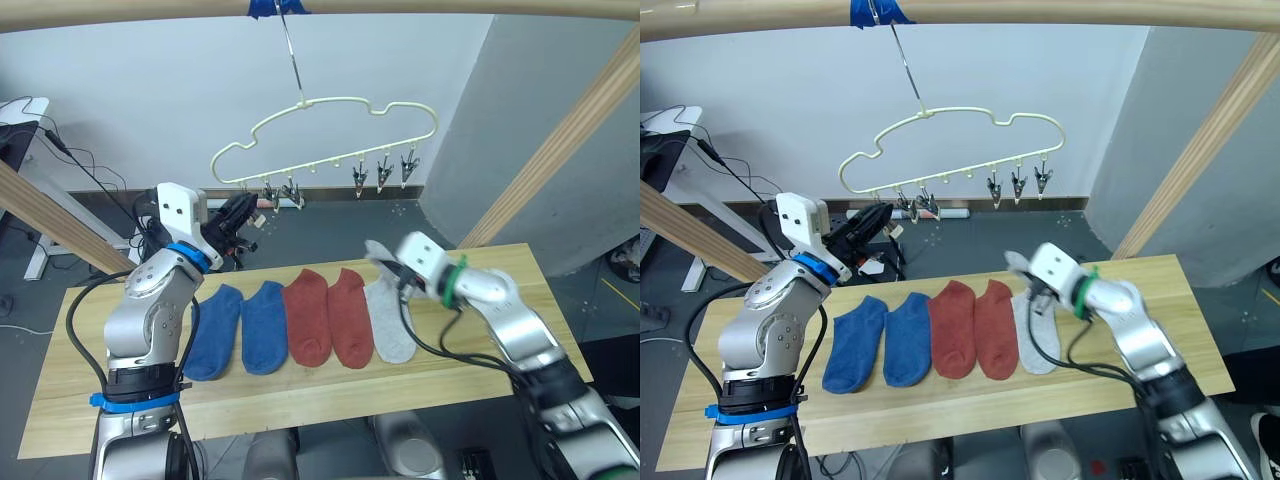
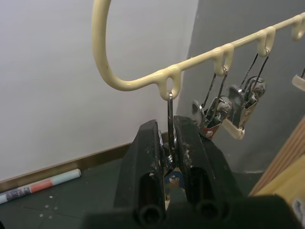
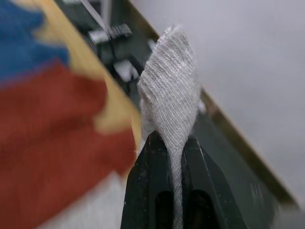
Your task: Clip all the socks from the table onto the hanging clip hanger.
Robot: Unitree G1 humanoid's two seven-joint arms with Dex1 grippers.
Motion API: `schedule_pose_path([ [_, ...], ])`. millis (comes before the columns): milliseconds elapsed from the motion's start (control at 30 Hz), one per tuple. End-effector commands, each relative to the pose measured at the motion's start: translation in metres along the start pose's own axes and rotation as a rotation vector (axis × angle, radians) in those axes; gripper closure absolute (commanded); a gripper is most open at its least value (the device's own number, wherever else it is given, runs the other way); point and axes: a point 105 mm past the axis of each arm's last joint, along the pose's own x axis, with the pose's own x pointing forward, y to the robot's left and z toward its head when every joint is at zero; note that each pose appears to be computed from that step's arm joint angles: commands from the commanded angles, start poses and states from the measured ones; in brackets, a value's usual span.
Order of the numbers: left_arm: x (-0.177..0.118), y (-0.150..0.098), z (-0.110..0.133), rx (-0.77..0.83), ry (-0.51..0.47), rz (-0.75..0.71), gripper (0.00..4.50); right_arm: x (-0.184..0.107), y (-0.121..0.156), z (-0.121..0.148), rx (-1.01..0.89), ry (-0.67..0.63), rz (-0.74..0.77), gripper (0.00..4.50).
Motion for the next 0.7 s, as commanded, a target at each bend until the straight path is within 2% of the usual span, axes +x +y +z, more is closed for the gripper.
schedule_pose_path([
  [33,0.001,-0.007,0.014,0.003,-0.041,-0.026,4.36,0.027,0.012,0.006,0.007,0.008,0.04,4.5],
  [167,0.0,-0.012,0.013,-0.008,-0.033,-0.04,4.36,0.058,0.027,0.017,-0.017,-0.013,0.062,4.5],
  [333,-0.003,-0.013,0.011,-0.017,-0.026,-0.038,4.36,0.081,0.038,0.03,0.0,-0.039,0.078,4.5],
  [700,-0.006,-0.015,0.007,-0.028,-0.018,-0.031,4.36,0.1,0.039,0.057,0.048,-0.098,0.071,4.5],
])
